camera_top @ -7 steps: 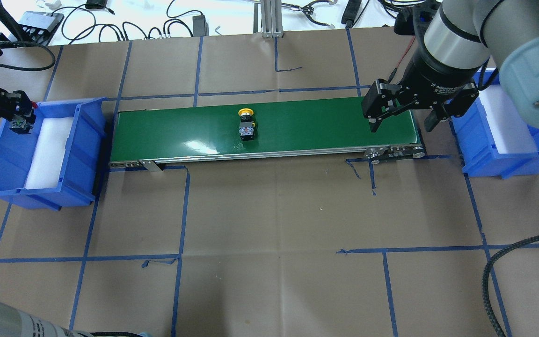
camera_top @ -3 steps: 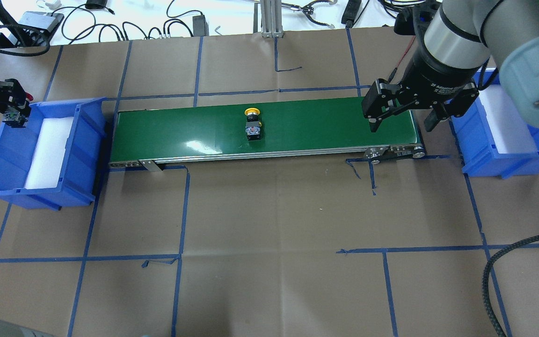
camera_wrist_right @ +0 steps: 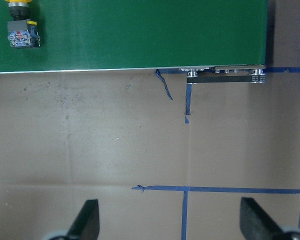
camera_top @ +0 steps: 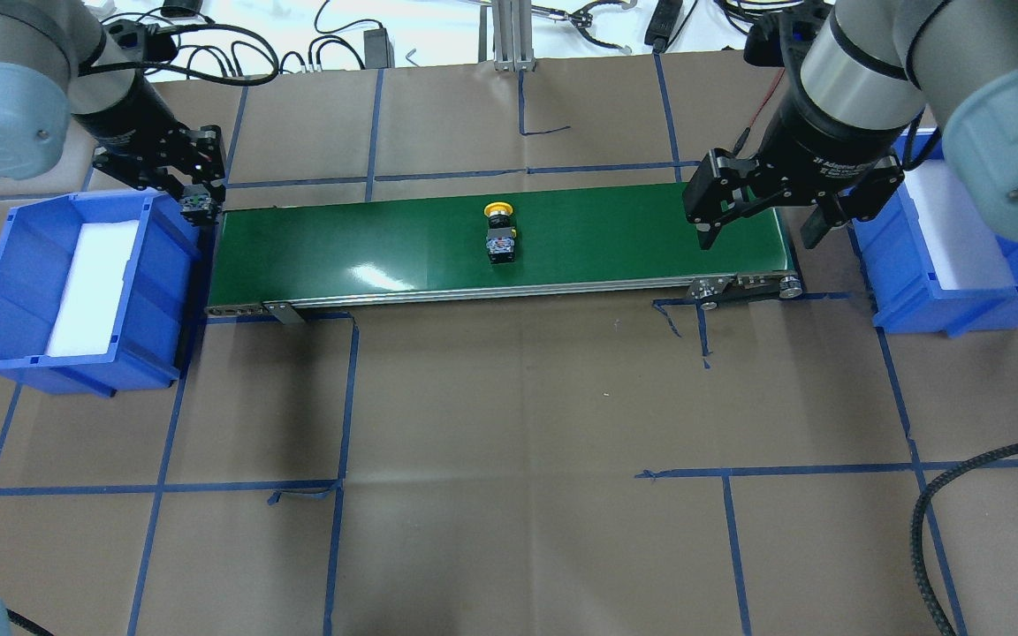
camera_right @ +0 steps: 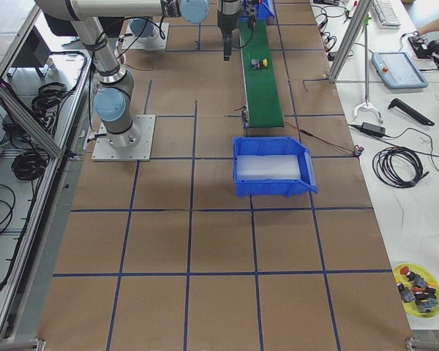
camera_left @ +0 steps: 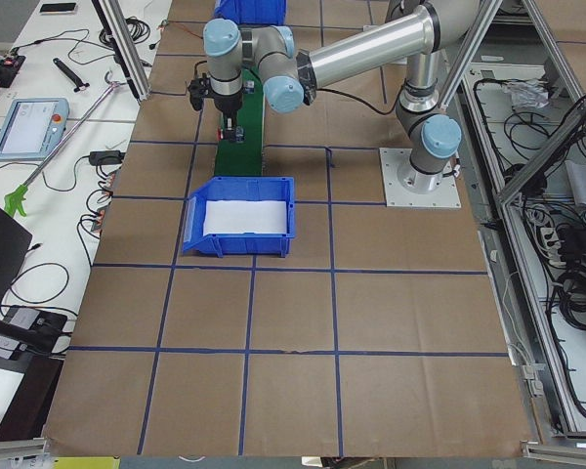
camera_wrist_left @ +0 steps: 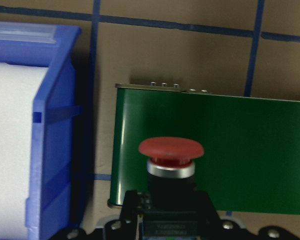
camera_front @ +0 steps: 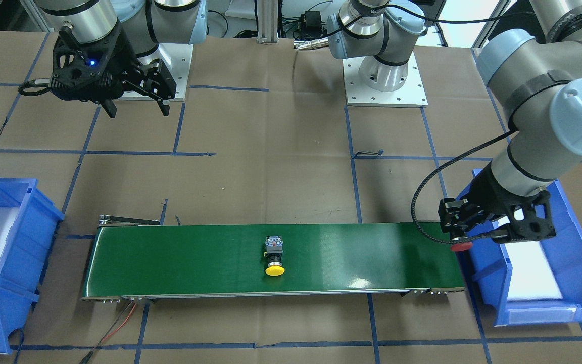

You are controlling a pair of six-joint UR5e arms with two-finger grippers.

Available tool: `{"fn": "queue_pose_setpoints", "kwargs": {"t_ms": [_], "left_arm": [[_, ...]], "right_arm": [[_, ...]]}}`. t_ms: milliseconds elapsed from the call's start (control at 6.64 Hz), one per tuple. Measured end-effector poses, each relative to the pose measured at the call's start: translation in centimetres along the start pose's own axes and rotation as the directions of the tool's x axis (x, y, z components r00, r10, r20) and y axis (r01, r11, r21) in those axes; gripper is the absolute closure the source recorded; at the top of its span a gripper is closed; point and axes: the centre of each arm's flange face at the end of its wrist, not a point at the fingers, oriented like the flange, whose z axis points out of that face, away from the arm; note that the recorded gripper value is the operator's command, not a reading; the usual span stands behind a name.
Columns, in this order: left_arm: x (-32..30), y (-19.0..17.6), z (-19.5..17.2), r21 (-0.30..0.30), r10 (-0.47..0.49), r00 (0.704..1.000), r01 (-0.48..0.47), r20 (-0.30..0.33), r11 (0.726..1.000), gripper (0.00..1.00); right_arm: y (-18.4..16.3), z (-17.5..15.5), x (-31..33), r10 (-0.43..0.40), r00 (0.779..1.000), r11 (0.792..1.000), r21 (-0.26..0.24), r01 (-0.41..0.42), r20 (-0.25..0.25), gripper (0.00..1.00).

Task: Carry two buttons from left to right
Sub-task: 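Place the red button on the conveyor while the right gripper moves over the yellow button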

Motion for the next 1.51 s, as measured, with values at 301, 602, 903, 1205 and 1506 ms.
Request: {"fn": "queue_pose_setpoints", "kwargs": {"t_ms": [301, 602, 903, 1205, 1506], "left_arm": [[0.7, 0.5, 2.7, -0.032, -0.006, 1.0, 0.006, -0.003, 0.999, 1.0], [0.5, -0.1, 5.6, -0.026, 0.017, 1.0, -0.017, -0.003, 1.0, 1.0], [-0.1, -1.4, 8.4, -0.006, 0.066, 0.998, -0.066, 0.001, 0.998, 1.0], [-0.4, -1.8, 9.4, -0.003, 0.076, 0.997, -0.076, 0.002, 0.997, 0.56], [-0.5, -1.9, 9.9, -0.007, 0.07, 0.998, -0.07, 0.001, 0.998, 0.0]], "right_arm": [[-0.1, 0.6, 0.1, -0.002, 1.0, 1.0, -0.01, 0.002, -0.001, 0.0], [-2.7, 3.1, 0.2, -0.002, 1.0, 1.0, -0.007, 0.002, -0.002, 0.0], [-5.2, 4.8, 0.3, -0.004, 1.0, 1.0, 0.018, 0.004, -0.001, 0.0], [-6.4, 5.8, 0.3, -0.006, 1.0, 1.0, 0.031, 0.006, 0.0, 0.0], [-7.3, 6.6, 0.3, -0.007, 1.0, 0.999, 0.039, 0.007, 0.0, 0.0]]}}
